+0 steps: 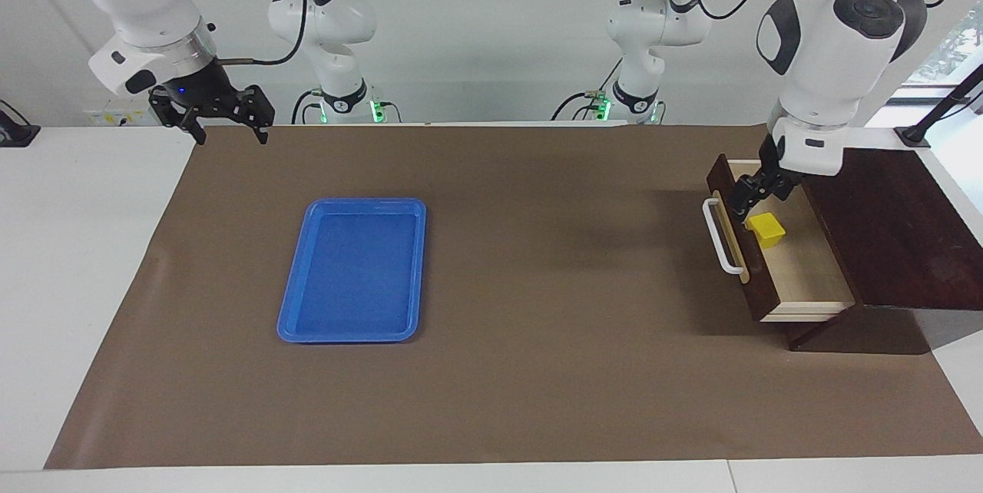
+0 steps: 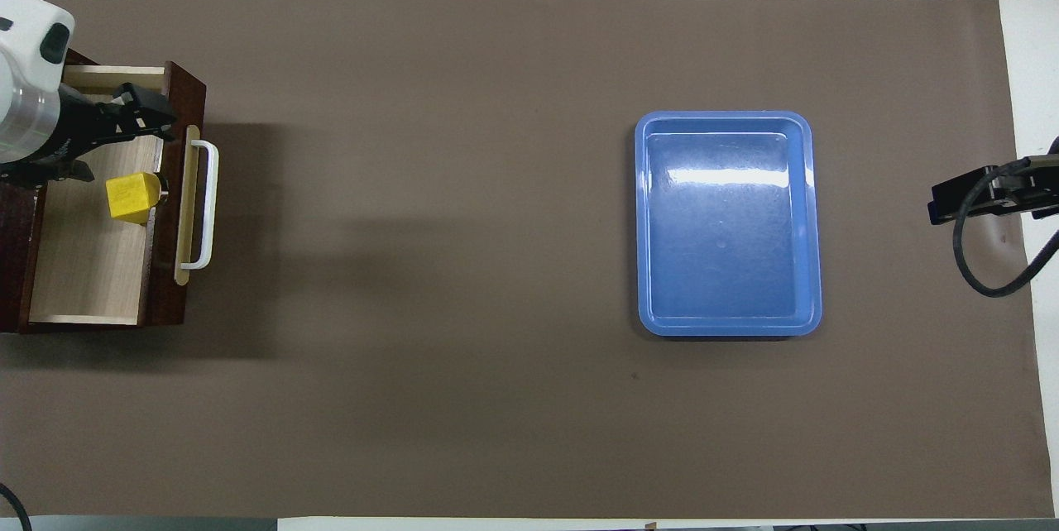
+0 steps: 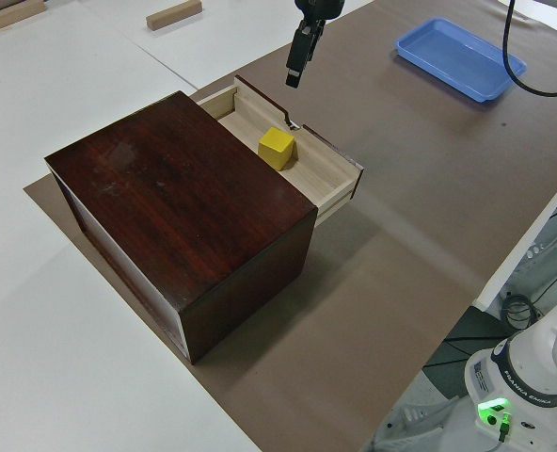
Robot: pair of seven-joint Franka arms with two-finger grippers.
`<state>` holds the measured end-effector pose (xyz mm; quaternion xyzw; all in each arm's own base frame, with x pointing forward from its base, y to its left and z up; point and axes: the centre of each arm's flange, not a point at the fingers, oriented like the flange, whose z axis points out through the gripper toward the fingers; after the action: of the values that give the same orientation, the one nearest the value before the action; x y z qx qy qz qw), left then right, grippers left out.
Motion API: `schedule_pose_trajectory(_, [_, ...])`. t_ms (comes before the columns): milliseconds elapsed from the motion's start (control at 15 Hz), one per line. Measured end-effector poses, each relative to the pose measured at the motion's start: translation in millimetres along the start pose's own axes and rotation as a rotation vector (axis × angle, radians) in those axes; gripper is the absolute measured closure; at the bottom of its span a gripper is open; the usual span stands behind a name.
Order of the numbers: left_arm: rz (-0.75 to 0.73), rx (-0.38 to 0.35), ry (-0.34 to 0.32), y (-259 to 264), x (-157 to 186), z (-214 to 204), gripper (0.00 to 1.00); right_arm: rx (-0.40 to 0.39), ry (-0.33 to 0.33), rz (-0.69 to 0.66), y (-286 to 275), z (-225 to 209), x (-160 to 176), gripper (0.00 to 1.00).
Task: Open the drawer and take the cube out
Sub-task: 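Lower the left gripper into the drawer and grasp the yellow cube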
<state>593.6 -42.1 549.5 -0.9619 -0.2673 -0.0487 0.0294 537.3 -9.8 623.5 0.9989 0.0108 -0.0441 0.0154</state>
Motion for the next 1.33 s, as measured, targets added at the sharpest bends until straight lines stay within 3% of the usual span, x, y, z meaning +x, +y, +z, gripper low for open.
schedule_pose_trajectory(400, [-0.641, -0.019, 0.001, -40.9, 21.4, 28.9, 0.00, 0.013, -0.002, -0.001, -1.5, 1.1, 0.1, 0.00])
schedule_pose_trajectory(733, [-0.991, 0.026, -0.033, -54.0, 11.8, 52.4, 0.00, 0.013, -0.004, -0.002, -1.7, 2.0, 0.1, 0.00])
schedule_pose_trajectory(1333, [-1.219, 0.036, -0.052, -78.0, 18.7, 63.6, 0.00, 0.013, -0.012, -0.010, -2.3, 6.1, 0.2, 0.00])
